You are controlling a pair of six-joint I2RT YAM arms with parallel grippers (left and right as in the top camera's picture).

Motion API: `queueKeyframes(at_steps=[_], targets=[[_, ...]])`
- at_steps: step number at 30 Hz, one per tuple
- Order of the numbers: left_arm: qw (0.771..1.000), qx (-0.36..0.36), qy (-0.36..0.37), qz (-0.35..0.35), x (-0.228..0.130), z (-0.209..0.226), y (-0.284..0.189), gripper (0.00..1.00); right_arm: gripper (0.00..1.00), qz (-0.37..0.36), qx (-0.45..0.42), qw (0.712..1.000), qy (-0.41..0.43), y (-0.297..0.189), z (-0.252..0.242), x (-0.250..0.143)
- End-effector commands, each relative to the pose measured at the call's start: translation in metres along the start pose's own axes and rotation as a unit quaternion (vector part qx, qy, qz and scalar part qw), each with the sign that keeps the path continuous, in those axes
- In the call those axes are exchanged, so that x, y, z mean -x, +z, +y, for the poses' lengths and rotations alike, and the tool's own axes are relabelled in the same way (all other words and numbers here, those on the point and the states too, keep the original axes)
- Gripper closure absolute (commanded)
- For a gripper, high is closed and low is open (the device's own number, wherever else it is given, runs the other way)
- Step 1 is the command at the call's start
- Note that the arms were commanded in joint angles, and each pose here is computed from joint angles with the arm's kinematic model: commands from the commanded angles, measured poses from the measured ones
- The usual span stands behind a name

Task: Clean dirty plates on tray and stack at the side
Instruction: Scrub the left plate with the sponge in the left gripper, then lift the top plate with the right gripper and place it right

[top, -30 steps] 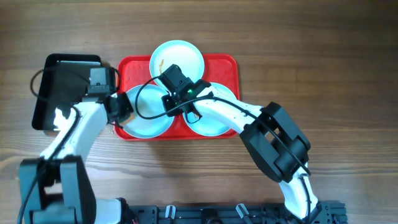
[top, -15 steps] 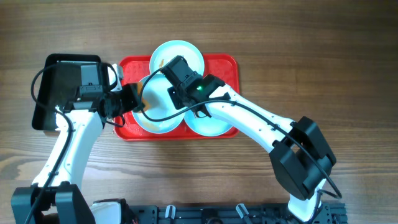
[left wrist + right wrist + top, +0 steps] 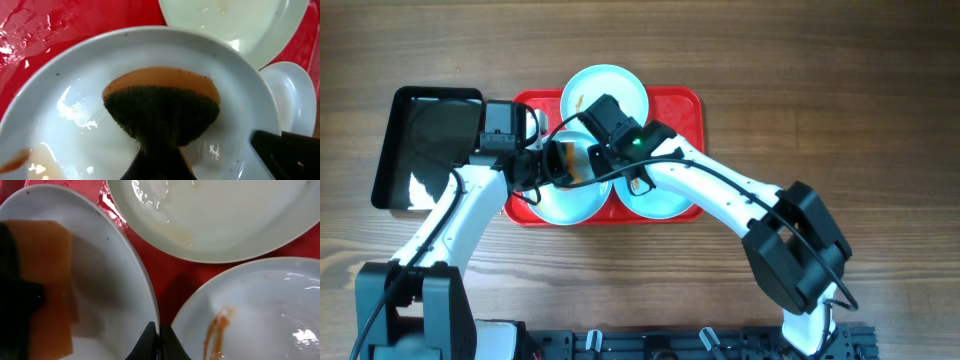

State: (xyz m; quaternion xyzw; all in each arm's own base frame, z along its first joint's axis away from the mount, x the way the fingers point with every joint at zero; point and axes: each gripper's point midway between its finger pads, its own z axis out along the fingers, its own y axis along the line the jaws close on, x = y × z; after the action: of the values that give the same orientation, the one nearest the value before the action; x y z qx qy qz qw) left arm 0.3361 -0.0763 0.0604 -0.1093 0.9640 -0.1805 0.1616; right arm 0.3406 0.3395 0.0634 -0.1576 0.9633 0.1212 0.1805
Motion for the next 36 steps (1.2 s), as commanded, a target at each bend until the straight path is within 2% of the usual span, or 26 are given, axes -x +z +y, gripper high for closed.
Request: queueKeyframes(at_steps=[1, 5, 10, 15, 20, 22, 26, 27, 29, 33, 36], targets=[[0.999, 0.034, -0.007, 0.020, -0.009, 0.018, 0.016, 0.96, 0.96, 0.019, 0.035, 0.999, 0.028, 0.005, 0.012, -0.004], [0.997, 0.051, -0.015, 0.048, -0.020, 0.029, 0.032, 0.96, 0.96, 0.027, 0.032, 0.998, 0.048, 0.024, 0.010, -0.010], [0.996, 0.077, -0.015, 0.047, -0.020, 0.038, 0.033, 0.96, 0.96, 0.024, 0.010, 0.999, 0.048, 0.050, 0.000, -0.012], [0.977, 0.207, -0.011, 0.042, -0.024, 0.084, 0.019, 0.96, 0.96, 0.008, -0.016, 0.999, 0.049, 0.050, -0.011, -0.005], [0.942, 0.335, 0.005, -0.007, -0.007, 0.121, -0.011, 0.96, 0.96, 0.011, -0.016, 0.999, 0.025, 0.050, -0.013, -0.006], [0.933, 0.359, 0.008, -0.026, 0.000, 0.126, -0.022, 0.96, 0.96, 0.011, -0.015, 0.999, 0.026, 0.050, -0.013, -0.005], [0.935, 0.346, -0.014, -0.076, 0.020, 0.113, -0.039, 0.96, 0.96, -0.001, -0.010, 1.000, 0.025, 0.042, -0.009, 0.003], [0.937, 0.330, -0.035, -0.109, 0.033, 0.104, -0.051, 0.96, 0.95, -0.010, -0.008, 1.000, 0.024, 0.036, -0.007, 0.009], [0.948, 0.288, -0.036, -0.132, 0.041, 0.086, -0.063, 0.96, 0.96, -0.032, -0.011, 0.999, 0.019, 0.022, -0.007, 0.020], [0.979, 0.176, -0.035, -0.097, 0.030, 0.049, -0.050, 0.96, 0.96, -0.075, -0.014, 0.997, -0.011, -0.018, -0.004, 0.043], [0.988, 0.131, -0.035, -0.077, 0.024, 0.034, -0.044, 0.96, 0.96, -0.103, -0.097, 0.990, -0.020, -0.046, -0.031, 0.054]])
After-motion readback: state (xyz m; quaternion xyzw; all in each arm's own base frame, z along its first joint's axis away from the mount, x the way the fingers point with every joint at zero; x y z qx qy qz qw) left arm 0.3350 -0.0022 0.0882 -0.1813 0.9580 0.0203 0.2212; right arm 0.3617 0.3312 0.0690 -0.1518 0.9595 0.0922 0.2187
